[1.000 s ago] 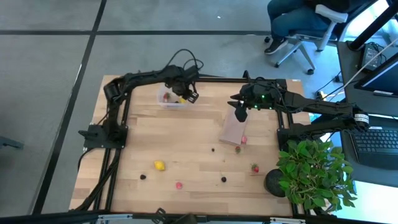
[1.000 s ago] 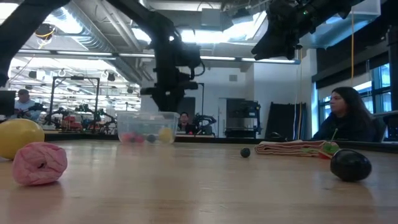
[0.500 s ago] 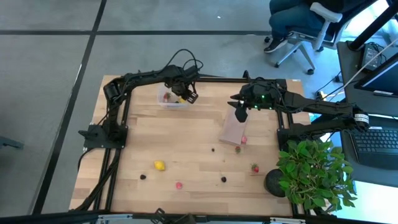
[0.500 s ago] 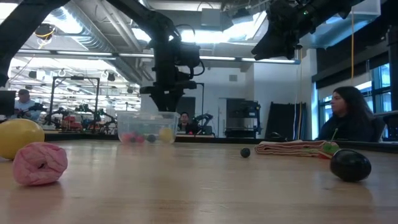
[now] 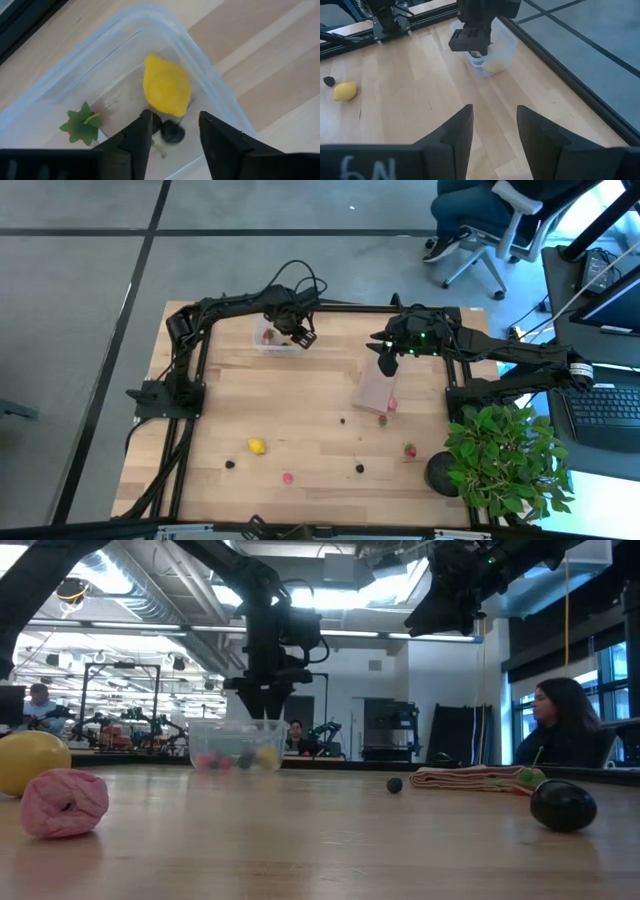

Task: Pick and placing Produce into tupperware
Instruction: Put the black cherry into the transparent bin, then put the blueberry into the transparent bin

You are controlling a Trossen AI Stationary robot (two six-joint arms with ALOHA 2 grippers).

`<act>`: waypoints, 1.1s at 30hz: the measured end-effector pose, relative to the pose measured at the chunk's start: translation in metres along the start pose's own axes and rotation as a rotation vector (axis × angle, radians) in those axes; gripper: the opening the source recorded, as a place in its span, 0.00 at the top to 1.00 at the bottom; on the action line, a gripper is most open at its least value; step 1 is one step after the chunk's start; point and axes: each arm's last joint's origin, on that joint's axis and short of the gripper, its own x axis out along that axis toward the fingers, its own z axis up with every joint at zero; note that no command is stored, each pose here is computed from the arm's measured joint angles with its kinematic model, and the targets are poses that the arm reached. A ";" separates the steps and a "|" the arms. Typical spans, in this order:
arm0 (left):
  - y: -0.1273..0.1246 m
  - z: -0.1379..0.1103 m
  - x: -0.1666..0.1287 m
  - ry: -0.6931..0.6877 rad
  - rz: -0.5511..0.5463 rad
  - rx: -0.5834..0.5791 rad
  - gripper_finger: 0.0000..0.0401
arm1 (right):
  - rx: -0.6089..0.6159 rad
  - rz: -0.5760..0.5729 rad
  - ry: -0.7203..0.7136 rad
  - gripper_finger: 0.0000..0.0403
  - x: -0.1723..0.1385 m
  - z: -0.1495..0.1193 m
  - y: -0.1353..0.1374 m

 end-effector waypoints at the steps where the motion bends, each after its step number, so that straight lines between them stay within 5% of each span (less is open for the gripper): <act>1: 0.000 0.000 -0.002 -0.004 -0.002 0.003 0.59 | 0.001 0.000 0.000 0.62 0.000 0.000 0.000; 5: 0.003 -0.005 -0.030 -0.091 0.043 0.019 0.53 | 0.002 0.000 0.000 0.62 0.000 0.000 0.000; 9: 0.002 -0.021 -0.086 -0.308 0.142 0.085 0.51 | -0.011 0.023 0.001 0.62 0.000 0.000 0.001; 12: -0.002 -0.039 -0.131 -0.472 0.111 0.113 0.52 | -0.047 0.090 0.009 0.62 0.000 0.000 0.003; 16: -0.012 -0.069 -0.176 -0.685 -0.033 0.215 0.52 | -0.075 0.151 0.016 0.62 -0.001 -0.002 0.012; 19: -0.022 -0.097 -0.189 -0.808 -0.255 0.368 0.51 | -0.131 0.196 0.027 0.62 0.000 -0.005 0.024; 23: -0.028 -0.136 -0.185 -0.929 -0.527 0.517 0.52 | -0.197 0.270 0.073 0.62 0.010 -0.014 0.046; 33: -0.031 -0.209 -0.154 -0.988 -0.834 0.568 0.51 | -0.201 0.273 0.302 0.62 0.057 -0.061 0.097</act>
